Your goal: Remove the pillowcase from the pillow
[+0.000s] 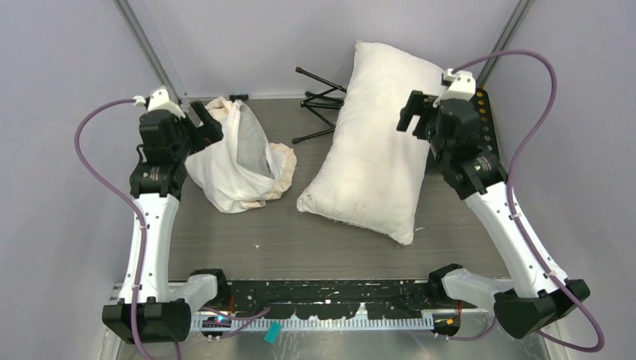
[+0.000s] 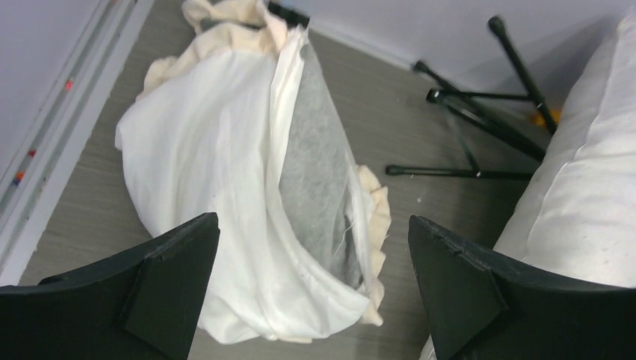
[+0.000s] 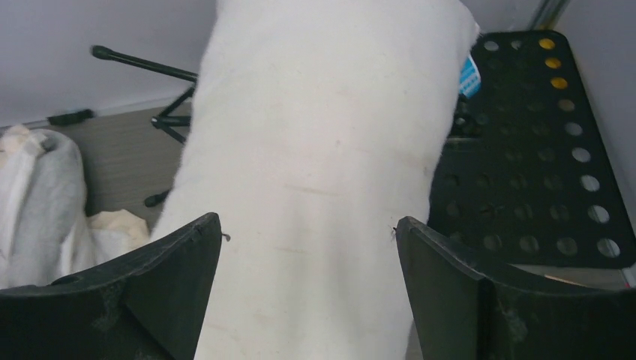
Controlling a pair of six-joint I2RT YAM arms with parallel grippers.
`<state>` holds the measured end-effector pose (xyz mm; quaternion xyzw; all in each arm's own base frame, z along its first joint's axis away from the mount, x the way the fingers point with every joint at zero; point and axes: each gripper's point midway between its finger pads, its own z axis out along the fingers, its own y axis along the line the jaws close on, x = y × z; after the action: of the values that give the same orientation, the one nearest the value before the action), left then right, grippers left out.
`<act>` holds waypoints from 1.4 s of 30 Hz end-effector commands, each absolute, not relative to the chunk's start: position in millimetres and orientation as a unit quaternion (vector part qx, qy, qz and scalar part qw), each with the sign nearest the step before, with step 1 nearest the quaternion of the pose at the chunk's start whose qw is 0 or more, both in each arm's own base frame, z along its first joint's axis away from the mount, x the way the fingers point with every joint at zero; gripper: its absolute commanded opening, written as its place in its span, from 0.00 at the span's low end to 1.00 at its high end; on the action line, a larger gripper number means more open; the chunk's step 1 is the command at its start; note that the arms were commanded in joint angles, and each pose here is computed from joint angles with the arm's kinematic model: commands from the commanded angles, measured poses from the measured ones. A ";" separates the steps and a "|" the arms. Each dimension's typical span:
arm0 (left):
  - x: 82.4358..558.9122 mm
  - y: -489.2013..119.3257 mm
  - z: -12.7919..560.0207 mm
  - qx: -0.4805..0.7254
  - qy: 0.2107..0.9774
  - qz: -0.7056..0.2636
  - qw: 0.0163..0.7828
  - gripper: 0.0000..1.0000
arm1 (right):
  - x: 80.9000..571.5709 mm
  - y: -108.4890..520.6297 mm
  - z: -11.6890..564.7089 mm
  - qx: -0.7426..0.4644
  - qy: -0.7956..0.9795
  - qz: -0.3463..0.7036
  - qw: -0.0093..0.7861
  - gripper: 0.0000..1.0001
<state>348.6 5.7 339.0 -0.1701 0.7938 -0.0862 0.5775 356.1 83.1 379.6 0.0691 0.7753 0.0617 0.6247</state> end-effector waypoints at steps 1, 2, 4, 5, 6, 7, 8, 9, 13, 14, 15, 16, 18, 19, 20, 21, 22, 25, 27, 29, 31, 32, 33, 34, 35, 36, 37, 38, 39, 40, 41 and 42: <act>339.2 9.5 300.7 -0.165 0.813 -0.069 0.554 1.00 | 349.7 47.9 349.6 0.141 0.754 0.001 0.642 0.90; 333.5 10.3 290.4 -0.169 0.819 -0.065 0.544 1.00 | 344.8 39.1 338.5 0.149 0.756 -0.018 0.637 0.90; 323.0 11.4 267.9 -0.180 0.827 -0.062 0.530 1.00 | 335.4 21.5 319.4 0.167 0.759 -0.050 0.627 0.90; 318.7 13.8 259.2 -0.192 0.827 -0.057 0.526 1.00 | 331.0 13.9 308.4 0.175 0.762 -0.060 0.621 0.90; 313.3 20.9 249.3 -0.224 0.823 -0.045 0.520 1.00 | 327.2 6.6 299.2 0.184 0.763 -0.067 0.615 0.90; 306.5 31.2 237.7 -0.266 0.818 -0.026 0.510 1.00 | 323.6 0.1 291.6 0.196 0.764 -0.068 0.611 0.90; 302.1 36.9 226.3 -0.290 0.817 -0.013 0.499 1.00 | 320.9 -6.3 282.3 0.205 0.766 -0.069 0.605 0.90; 299.4 38.1 216.6 -0.293 0.821 -0.008 0.490 1.00 | 318.7 -11.0 273.7 0.213 0.769 -0.067 0.599 0.90; 295.3 36.9 177.9 -0.303 0.835 -0.005 0.460 1.00 | 316.3 -26.1 235.9 0.248 0.783 -0.051 0.568 0.91; 295.4 35.6 169.9 -0.301 0.837 -0.007 0.457 1.00 | 316.1 -29.3 226.2 0.257 0.787 -0.047 0.558 0.91; 296.0 34.4 162.4 -0.300 0.837 -0.010 0.457 1.00 | 316.7 -32.4 216.3 0.269 0.790 -0.043 0.550 0.92; 296.7 33.8 157.2 -0.299 0.836 -0.013 0.460 1.00 | 317.6 -34.9 207.9 0.274 0.792 -0.041 0.544 0.92; 297.5 33.4 147.9 -0.286 0.833 -0.014 0.473 1.00 | 319.9 -37.4 194.3 0.264 0.795 -0.047 0.544 0.93; 298.2 33.8 145.8 -0.276 0.830 -0.013 0.484 1.00 | 321.5 -37.6 188.3 0.253 0.795 -0.050 0.550 0.93; 299.3 33.3 144.9 -0.264 0.827 -0.014 0.497 1.00 | 322.3 -38.2 180.5 0.242 0.793 -0.055 0.556 0.93; 302.4 33.1 147.0 -0.249 0.819 -0.015 0.516 1.00 | 321.1 -39.5 168.5 0.236 0.791 -0.059 0.561 0.93; 303.0 32.9 147.2 -0.238 0.814 -0.015 0.529 1.00 | 322.0 -40.0 163.8 0.233 0.784 -0.059 0.573 0.93; 305.8 33.7 142.7 -0.211 0.805 -0.009 0.555 1.00 | 328.6 -28.0 159.1 0.202 0.762 -0.023 0.615 0.91; 308.5 37.6 137.7 -0.200 0.805 0.006 0.558 1.00 | 334.9 -23.9 155.6 0.194 0.754 -0.011 0.628 0.89; 311.9 41.8 131.8 -0.189 0.805 0.022 0.562 0.99 | 341.3 -28.1 146.3 0.202 0.758 -0.024 0.620 0.89; 314.9 43.4 125.7 -0.180 0.796 0.027 0.577 0.97 | 347.0 -36.0 139.1 0.214 0.753 -0.045 0.620 0.88; 316.9 43.3 122.6 -0.173 0.788 0.028 0.590 0.95 | 349.2 -39.4 137.3 0.221 0.747 -0.051 0.625 0.88; 319.9 42.3 122.1 -0.164 0.776 0.025 0.608 0.92 | 351.5 -40.1 133.8 0.223 0.742 -0.051 0.631 0.87; 322.9 40.1 122.5 -0.148 0.767 0.024 0.624 0.88 | 354.2 -40.6 131.6 0.224 0.736 -0.051 0.637 0.87; 325.3 39.8 121.7 -0.138 0.761 0.026 0.634 0.86 | 357.5 -39.8 125.6 0.218 0.739 -0.052 0.636 0.86; 328.5 41.2 122.4 -0.137 0.757 0.030 0.639 0.86 | 360.2 -38.8 117.0 0.203 0.754 -0.061 0.621 0.85; 330.8 42.8 117.6 -0.136 0.762 0.035 0.632 0.87 | 364.9 -39.1 114.1 0.193 0.757 -0.068 0.621 0.85; 334.3 43.3 115.0 -0.134 0.765 0.038 0.629 0.87 | 367.8 -40.0 108.2 0.186 0.756 -0.074 0.623 0.85; 338.3 42.4 111.7 -0.128 0.767 0.037 0.627 0.88 | 369.4 -42.3 105.0 0.184 0.752 -0.082 0.628 0.85; 342.2 41.0 107.8 -0.123 0.768 0.034 0.627 0.88 | 369.0 -44.4 101.0 0.182 0.756 -0.091 0.622 0.85; 347.0 40.7 107.9 -0.120 0.762 0.034 0.635 0.89 | 371.2 -42.5 102.5 0.175 0.755 -0.088 0.626 0.85; 351.5 39.0 105.1 -0.115 0.764 0.030 0.634 0.89 | 372.0 -41.7 102.2 0.166 0.751 -0.088 0.633 0.85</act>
<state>313.8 37.8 60.0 -0.1434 0.8250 0.0321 0.5457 355.5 -38.9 73.8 0.1871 0.7964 -0.0794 0.5696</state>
